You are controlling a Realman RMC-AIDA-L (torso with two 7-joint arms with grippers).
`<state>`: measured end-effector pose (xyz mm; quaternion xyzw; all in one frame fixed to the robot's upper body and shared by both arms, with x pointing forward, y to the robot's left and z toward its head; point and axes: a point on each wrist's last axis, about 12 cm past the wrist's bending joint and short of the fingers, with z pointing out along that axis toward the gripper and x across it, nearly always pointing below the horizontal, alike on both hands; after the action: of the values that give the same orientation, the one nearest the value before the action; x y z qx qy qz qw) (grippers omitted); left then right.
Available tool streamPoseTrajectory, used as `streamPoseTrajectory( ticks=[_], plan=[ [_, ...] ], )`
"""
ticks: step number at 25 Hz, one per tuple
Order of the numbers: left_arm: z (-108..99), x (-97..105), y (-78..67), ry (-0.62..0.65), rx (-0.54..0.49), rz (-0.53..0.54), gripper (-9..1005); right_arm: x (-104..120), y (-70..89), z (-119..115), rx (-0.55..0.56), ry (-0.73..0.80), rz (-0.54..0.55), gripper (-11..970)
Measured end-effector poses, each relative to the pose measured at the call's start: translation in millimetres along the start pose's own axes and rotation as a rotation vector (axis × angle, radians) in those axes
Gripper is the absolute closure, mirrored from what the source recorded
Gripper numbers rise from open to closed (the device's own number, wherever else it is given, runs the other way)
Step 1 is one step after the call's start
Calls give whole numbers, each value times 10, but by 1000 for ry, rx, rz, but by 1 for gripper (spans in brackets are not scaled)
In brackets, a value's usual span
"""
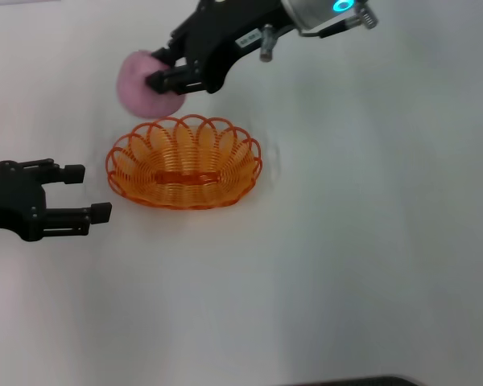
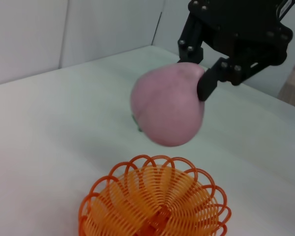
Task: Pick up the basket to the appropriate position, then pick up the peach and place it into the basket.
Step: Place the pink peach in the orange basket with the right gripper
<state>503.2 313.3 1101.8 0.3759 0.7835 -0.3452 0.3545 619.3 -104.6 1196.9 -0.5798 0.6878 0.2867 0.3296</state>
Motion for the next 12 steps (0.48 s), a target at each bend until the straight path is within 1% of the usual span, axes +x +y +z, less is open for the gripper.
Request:
streamPoseTrajectory(
  ticks=[5,8,12],
  plan=[
    [2,-2,7,1,-3,-5,169,7,-7,39,12,-33,-8,756],
    [5,-6,9,0,-3,-5,169,9,-13,24,15,-49,-4,553],
    [10,-16,14,0,-3,-3,169,33,-23,-2,25,-58,3,361]
  ],
)
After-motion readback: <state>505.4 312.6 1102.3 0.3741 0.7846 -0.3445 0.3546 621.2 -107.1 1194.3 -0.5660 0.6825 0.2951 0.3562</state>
